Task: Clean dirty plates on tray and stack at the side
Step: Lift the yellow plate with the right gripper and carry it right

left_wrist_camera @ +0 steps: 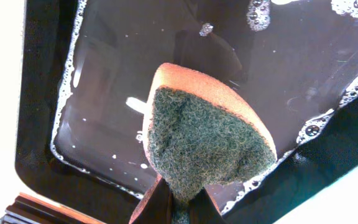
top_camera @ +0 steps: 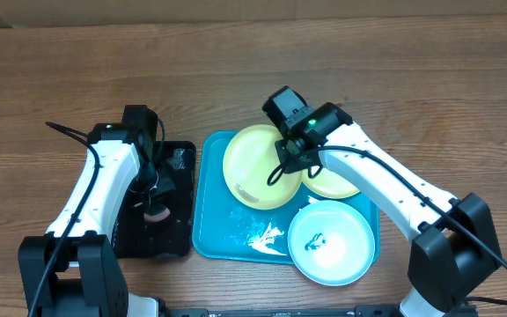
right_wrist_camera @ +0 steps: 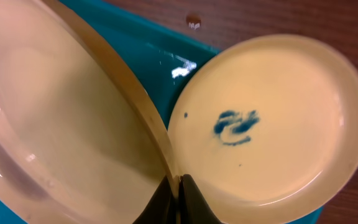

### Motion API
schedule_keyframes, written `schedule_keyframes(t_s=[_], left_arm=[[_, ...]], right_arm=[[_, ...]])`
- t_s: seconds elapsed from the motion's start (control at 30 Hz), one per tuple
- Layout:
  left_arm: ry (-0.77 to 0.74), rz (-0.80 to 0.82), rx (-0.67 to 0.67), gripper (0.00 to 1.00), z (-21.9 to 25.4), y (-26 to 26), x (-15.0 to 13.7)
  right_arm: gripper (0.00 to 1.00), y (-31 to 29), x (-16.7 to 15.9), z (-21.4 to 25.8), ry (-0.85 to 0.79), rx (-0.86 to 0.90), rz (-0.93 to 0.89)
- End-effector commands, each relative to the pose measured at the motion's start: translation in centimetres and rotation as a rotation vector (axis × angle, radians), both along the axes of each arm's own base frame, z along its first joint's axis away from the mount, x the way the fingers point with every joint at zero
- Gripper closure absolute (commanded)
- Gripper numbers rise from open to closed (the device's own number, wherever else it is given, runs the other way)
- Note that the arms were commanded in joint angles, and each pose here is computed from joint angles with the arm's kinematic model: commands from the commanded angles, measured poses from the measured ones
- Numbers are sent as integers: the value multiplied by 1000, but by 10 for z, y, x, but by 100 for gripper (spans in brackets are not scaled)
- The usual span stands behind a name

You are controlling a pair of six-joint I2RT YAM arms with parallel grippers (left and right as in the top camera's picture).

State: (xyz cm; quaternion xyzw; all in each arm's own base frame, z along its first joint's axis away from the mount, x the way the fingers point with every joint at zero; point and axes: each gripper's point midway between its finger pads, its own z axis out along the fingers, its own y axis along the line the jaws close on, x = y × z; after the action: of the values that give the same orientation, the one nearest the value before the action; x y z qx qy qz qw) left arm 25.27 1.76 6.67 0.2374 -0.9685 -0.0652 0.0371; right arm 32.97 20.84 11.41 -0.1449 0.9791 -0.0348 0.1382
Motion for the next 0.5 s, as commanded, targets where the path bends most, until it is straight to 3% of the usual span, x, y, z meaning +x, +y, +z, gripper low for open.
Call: schedule_keyframes(t_s=[0.0,0.37,0.47], left_arm=[[-14,-13,-11,96,3,0,0],[-18,-21,-11,96,3,0,1],[-26,-21,-11,96,3,0,3]], right_arm=[[96,6,17,36,-137,-40,16],[96,-22,29,72,-277,-247,-21],[96,-23,29,75,-282,-298,48]])
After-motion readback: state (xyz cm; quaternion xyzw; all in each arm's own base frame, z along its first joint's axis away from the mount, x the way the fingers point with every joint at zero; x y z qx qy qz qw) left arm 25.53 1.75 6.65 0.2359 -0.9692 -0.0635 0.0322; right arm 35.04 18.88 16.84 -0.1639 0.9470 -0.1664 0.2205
